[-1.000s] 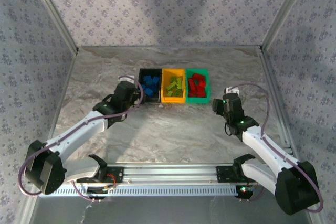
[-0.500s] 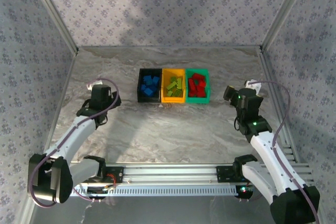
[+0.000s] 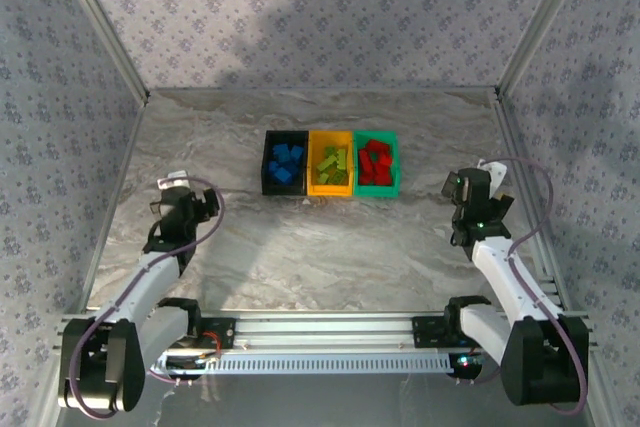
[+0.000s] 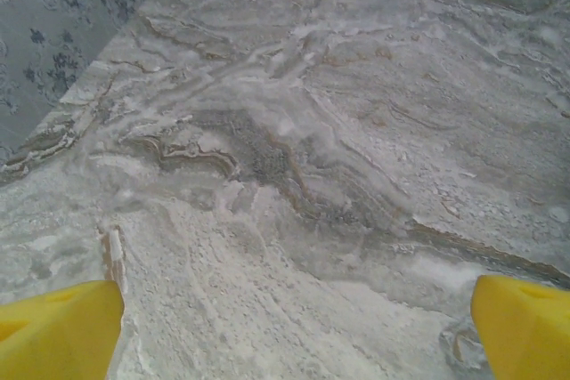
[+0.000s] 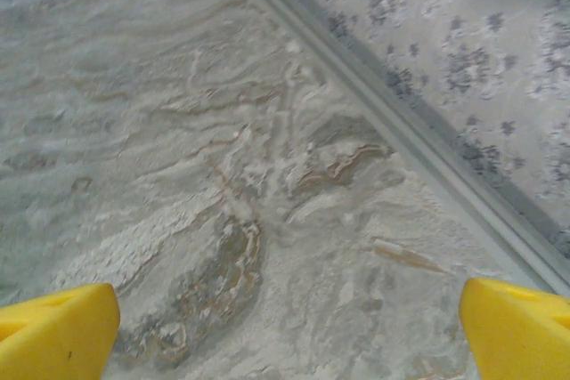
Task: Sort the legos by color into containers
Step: Reset both arms
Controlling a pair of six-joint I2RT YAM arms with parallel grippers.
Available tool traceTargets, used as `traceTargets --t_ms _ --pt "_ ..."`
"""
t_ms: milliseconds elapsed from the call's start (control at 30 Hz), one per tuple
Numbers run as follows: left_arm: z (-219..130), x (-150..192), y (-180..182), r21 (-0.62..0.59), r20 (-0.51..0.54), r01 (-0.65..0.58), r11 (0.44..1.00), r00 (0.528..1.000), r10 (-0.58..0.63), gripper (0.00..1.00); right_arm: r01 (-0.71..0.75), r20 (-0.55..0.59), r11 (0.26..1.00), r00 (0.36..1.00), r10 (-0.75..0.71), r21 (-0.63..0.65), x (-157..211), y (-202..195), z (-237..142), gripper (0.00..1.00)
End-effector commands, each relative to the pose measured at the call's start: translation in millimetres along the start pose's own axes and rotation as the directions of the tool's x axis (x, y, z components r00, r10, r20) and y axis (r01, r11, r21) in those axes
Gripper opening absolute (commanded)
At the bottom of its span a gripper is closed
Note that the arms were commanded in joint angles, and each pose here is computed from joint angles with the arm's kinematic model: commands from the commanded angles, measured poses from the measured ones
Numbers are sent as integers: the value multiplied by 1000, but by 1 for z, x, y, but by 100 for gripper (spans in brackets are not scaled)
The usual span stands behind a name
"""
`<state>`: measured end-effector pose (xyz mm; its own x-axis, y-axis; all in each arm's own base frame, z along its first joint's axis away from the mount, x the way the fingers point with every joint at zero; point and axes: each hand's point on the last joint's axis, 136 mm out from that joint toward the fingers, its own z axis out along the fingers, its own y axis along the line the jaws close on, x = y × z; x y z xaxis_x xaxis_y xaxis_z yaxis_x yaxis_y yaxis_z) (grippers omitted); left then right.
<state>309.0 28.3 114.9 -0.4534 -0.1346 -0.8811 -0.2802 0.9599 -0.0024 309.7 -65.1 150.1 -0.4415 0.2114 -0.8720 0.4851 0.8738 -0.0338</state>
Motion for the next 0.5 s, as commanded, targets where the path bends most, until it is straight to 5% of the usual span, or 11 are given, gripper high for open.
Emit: traceTargets --t_ms 0,200,467 --pt "-2 -33 0 25 170 22 999 985 -26 100 102 70 984 993 -93 -149 -7 26 1 100" --pt "18 -33 5 16 212 48 999 976 -50 100 132 99 970 989 -114 -204 -3 33 17 100" --pt "64 -29 -28 154 150 -68 986 988 45 100 137 111 947 988 -109 -290 13 45 46 99"
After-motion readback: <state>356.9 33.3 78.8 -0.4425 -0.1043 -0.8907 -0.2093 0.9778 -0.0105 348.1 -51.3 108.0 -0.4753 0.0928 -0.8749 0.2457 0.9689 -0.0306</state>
